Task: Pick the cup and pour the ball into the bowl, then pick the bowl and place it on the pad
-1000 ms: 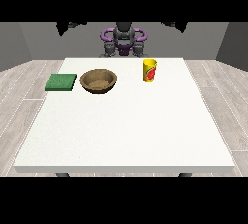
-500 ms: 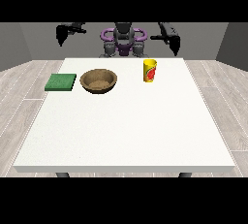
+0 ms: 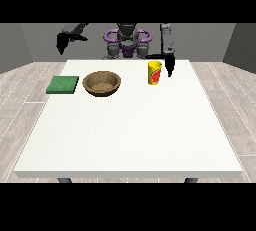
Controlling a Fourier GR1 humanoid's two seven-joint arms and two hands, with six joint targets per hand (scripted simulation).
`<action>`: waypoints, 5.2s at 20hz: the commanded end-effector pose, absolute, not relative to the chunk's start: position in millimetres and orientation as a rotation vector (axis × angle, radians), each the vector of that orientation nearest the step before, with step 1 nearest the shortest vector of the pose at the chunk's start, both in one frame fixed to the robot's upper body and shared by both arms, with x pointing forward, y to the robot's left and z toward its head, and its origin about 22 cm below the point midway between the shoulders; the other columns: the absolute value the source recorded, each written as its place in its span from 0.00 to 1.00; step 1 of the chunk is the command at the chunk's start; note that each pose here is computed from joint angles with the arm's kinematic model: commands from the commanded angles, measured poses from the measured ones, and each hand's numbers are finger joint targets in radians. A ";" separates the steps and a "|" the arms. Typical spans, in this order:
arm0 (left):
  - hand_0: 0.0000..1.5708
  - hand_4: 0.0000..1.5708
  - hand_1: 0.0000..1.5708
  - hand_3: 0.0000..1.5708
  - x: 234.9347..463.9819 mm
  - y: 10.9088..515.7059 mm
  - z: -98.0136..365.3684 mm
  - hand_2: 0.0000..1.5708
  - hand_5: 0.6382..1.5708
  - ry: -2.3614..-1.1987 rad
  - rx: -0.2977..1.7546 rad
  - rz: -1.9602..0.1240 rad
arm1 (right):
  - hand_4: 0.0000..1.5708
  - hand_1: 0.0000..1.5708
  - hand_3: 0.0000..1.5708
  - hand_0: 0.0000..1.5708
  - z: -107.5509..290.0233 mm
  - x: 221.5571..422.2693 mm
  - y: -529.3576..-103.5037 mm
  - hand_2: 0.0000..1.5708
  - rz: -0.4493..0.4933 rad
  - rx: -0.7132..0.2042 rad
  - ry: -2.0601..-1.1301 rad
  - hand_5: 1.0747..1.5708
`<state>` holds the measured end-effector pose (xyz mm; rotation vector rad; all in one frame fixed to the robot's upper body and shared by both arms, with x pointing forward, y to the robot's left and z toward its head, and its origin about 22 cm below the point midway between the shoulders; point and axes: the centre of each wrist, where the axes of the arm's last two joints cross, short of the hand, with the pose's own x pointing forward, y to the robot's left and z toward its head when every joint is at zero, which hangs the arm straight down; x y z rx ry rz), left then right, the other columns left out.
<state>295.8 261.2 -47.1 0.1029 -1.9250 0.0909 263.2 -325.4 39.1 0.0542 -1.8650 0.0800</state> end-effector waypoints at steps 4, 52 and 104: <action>0.00 0.00 0.00 0.00 317.0 275.6 -61.7 0.00 0.94 -1.969 0.125 0.074 | 0.00 0.00 0.00 0.00 46.7 279.7 -333.9 0.00 0.071 0.075 -1.918 1.00; 0.96 0.96 0.96 1.00 408.1 216.1 37.8 1.00 0.65 -1.540 1.150 -0.837 | 0.00 0.00 0.00 0.00 -6.8 263.8 -389.5 0.00 0.056 0.066 -1.625 1.00; 0.00 0.00 0.00 0.00 347.0 123.4 54.8 0.00 0.99 -1.868 0.213 -0.221 | 0.14 0.00 0.00 0.00 -6.1 322.9 -316.2 0.00 -0.169 0.008 -1.719 1.00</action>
